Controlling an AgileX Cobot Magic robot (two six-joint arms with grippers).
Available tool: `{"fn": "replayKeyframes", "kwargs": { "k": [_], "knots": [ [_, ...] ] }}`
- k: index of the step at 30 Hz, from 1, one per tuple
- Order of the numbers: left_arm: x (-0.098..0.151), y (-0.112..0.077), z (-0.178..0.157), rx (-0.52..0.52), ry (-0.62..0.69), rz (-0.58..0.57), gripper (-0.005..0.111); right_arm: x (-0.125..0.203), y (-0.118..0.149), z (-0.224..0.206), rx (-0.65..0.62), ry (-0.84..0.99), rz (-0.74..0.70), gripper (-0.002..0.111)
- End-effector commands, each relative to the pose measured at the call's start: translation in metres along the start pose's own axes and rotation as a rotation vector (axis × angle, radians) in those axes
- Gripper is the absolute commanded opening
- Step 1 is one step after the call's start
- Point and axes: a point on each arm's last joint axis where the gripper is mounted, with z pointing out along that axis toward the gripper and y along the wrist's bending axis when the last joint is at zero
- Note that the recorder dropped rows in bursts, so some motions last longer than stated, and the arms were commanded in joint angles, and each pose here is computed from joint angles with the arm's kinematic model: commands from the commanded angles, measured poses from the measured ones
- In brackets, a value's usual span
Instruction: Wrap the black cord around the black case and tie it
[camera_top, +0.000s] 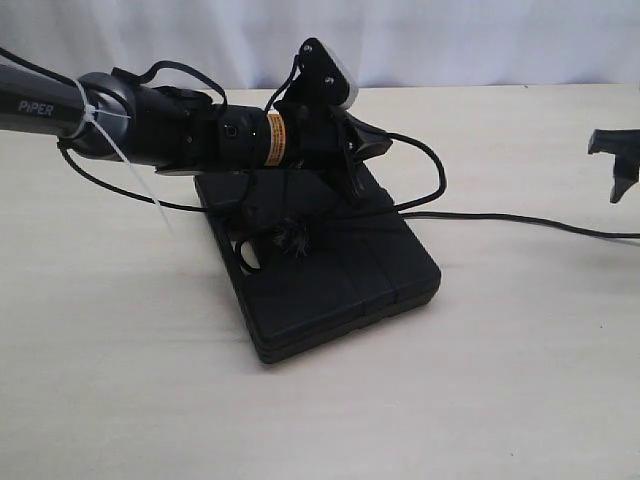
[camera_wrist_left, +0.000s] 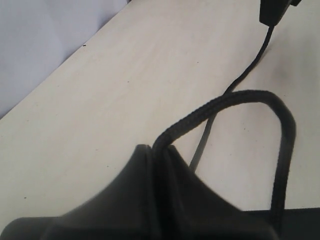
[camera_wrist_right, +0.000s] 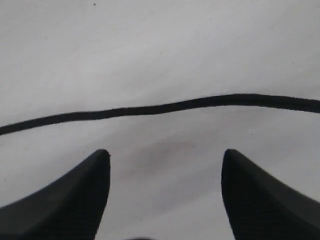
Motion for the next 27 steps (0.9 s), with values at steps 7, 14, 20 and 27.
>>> {"fn": "replayKeyframes", "kwargs": {
  "k": [7,14,20,27],
  "knots": [
    [-0.003,0.001,0.0,-0.001,-0.009,-0.003,0.0,0.009,-0.011,-0.008,-0.026,-0.187,0.102,0.061],
    [-0.003,0.001,0.0,-0.004,-0.005,-0.003,0.0,0.062,-0.033,-0.013,0.002,-0.4,0.275,0.061],
    [-0.002,0.002,0.0,-0.014,0.008,-0.011,0.0,0.087,-0.029,0.025,-0.117,-0.428,0.46,0.061],
    [0.001,0.002,0.0,-0.02,0.042,0.018,0.0,0.072,-0.044,0.044,0.12,-0.503,0.402,0.061]
  ]
}}
